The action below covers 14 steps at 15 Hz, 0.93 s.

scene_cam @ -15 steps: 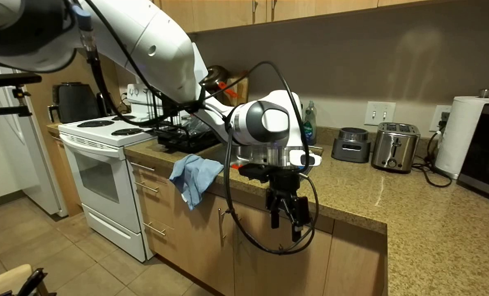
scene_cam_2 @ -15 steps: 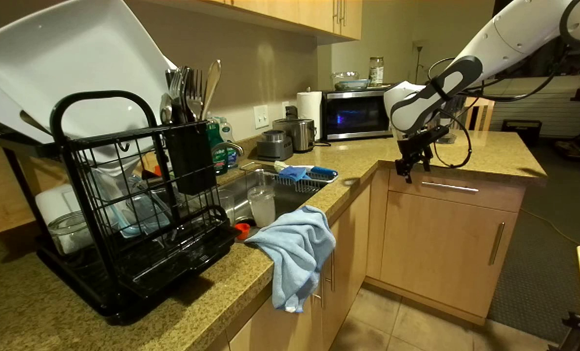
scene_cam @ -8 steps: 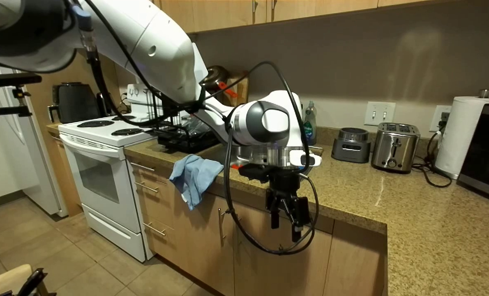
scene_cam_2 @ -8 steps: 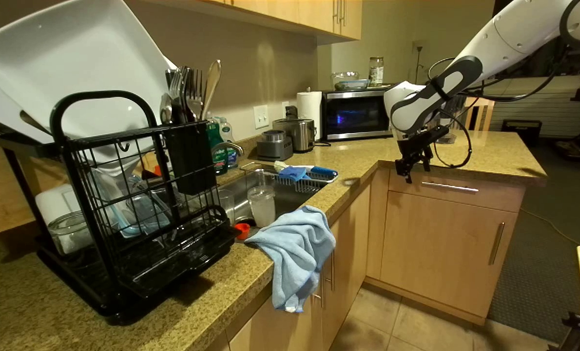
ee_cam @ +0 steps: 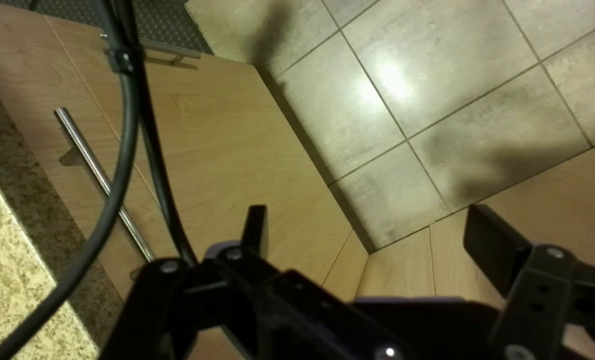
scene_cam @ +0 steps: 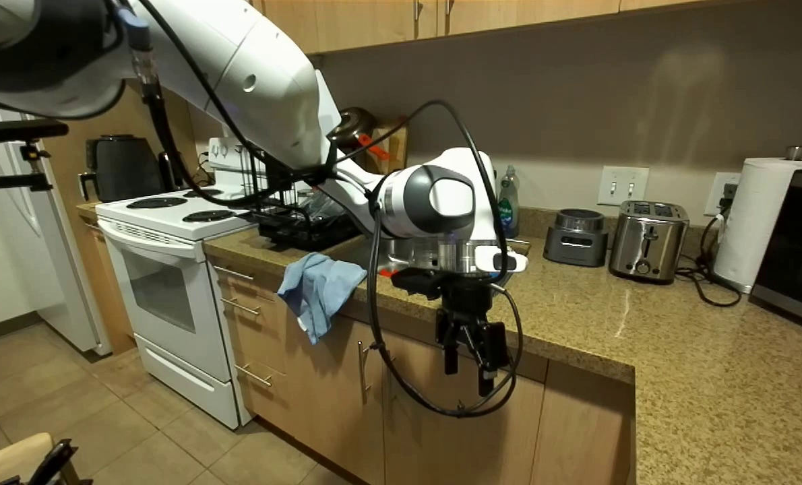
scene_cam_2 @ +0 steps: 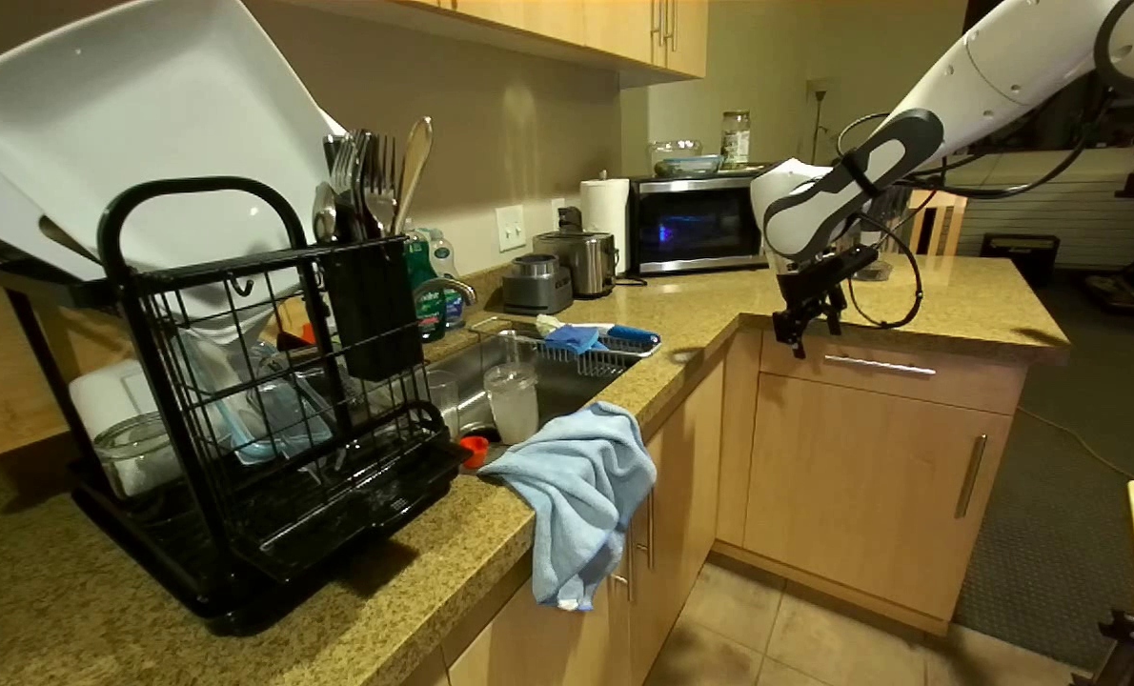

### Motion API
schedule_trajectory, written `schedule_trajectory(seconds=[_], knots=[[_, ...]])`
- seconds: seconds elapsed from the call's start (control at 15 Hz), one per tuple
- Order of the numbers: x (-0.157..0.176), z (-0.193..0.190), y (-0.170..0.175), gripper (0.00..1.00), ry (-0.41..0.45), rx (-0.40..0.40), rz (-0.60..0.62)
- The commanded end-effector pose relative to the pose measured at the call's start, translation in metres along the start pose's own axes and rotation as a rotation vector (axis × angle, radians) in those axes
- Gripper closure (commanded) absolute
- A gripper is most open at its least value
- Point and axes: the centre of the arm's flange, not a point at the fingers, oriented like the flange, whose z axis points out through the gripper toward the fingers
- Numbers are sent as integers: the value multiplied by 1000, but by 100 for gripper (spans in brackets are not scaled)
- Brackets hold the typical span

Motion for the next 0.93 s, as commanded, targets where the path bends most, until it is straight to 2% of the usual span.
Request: schedule_trajectory(seconds=[0.0,0.4,0.87], knots=[[0,0,0,0,0,0,0],[5,25,2,0,-19,-20,-5],[14,53,21,0,-32,-40,22]])
